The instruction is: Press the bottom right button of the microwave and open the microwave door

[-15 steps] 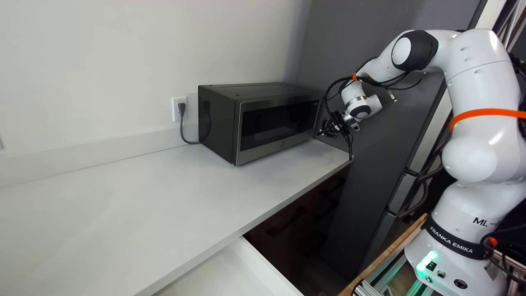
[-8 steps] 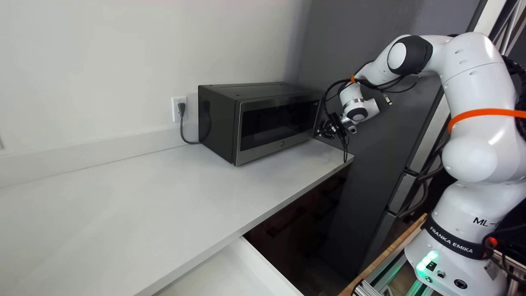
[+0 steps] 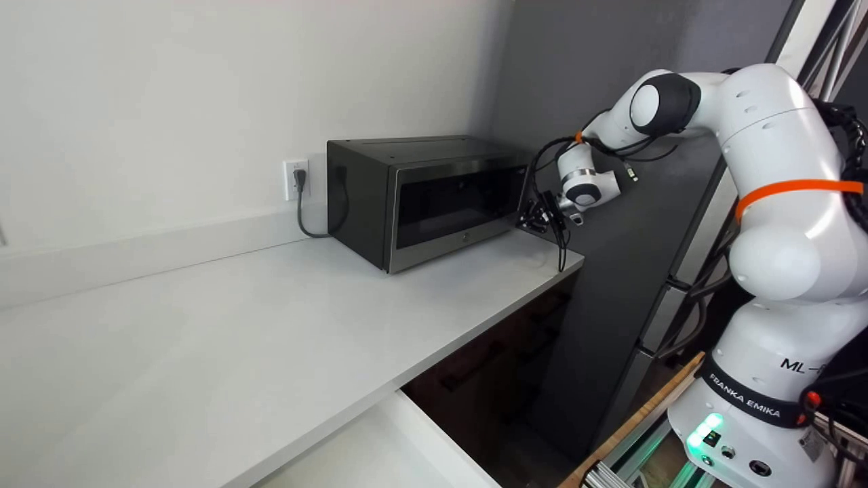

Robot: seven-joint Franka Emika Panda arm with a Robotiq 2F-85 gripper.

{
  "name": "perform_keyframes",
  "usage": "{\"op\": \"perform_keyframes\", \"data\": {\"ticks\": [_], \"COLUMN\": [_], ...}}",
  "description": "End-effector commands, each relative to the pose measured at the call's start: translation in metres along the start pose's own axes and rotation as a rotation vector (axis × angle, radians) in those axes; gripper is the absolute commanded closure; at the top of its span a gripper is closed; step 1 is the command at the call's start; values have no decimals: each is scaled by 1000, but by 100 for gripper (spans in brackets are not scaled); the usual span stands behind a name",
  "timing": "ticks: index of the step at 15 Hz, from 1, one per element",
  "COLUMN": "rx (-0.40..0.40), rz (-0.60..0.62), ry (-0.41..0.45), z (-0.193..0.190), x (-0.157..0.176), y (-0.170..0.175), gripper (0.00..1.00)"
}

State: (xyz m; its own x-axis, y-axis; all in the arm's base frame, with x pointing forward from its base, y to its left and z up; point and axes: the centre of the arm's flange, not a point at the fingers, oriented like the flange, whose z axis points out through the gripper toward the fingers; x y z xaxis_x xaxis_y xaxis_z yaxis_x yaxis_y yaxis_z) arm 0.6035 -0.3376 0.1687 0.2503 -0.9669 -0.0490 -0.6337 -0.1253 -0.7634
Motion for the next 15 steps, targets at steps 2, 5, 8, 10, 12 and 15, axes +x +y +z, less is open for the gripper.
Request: {"op": "perform_keyframes", "data": {"ticks": [2, 5, 8, 10, 12, 15], "rx": [59, 93, 126, 135, 168, 240], "rz": [-11, -28, -45, -55, -76, -95], "ry": [0, -8, -20, -34, -40, -57], "z": [21, 26, 27, 31, 32, 37], "x": [3, -2, -6, -7, -8, -7], "y": [7, 3, -4, -4, -6, -5], "gripper": [100, 100, 100, 100, 100, 100]}}
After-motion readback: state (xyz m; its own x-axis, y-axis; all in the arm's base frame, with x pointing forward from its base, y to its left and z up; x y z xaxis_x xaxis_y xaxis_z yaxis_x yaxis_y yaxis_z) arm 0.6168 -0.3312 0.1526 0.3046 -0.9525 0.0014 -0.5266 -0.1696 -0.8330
